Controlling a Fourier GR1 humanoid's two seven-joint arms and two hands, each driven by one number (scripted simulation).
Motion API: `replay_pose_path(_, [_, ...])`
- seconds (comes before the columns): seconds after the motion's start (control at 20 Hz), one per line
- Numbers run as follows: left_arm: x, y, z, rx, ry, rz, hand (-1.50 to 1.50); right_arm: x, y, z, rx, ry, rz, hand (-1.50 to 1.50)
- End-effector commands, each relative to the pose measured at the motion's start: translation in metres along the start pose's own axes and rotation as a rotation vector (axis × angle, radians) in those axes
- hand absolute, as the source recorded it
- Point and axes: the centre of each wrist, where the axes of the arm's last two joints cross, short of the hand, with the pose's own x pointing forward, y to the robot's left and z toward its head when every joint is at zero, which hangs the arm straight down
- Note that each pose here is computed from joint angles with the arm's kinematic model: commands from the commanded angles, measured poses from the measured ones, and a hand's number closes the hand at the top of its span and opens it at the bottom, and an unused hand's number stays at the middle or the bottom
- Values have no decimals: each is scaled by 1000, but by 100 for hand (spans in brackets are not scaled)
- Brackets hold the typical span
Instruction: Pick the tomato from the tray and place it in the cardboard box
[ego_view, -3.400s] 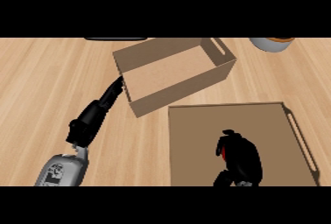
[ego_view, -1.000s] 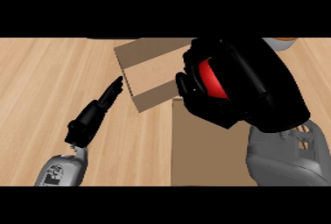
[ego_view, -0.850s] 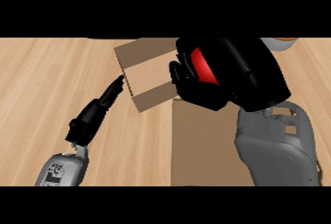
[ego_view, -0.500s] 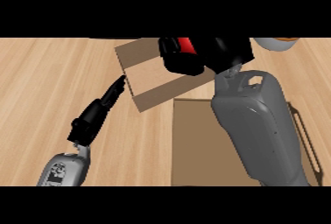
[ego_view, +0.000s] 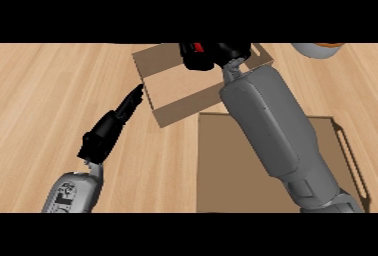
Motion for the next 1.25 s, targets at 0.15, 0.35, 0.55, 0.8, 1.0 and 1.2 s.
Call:
replay_pose_path(0.15, [3, 2, -2, -26, -7, 6, 0, -34, 58, -10, 80, 91, -32, 150])
replay_pose_path(0.35, [9, 4, -8, -22, -36, -27, 0, -50, 64, -10, 158, 214, -198, -150])
replay_pose_path(0.55, [11, 1, -11, -26, 6, 20, 0, -62, 83, -7, 174, 170, -217, -150])
replay_pose_path(0.8, [2, 5, 7, -20, -14, -11, 0, -82, 56, -12, -16, 150, -487, -150])
replay_pose_path(1.0, [7, -12, 0, -19, -13, 13, 0, -81, 45, -19, -176, 191, -701, -150])
replay_pose_path(1.2, [4, -1, 0, -12, -6, 13, 0, -127, 27, -7, -237, 173, -855, -150])
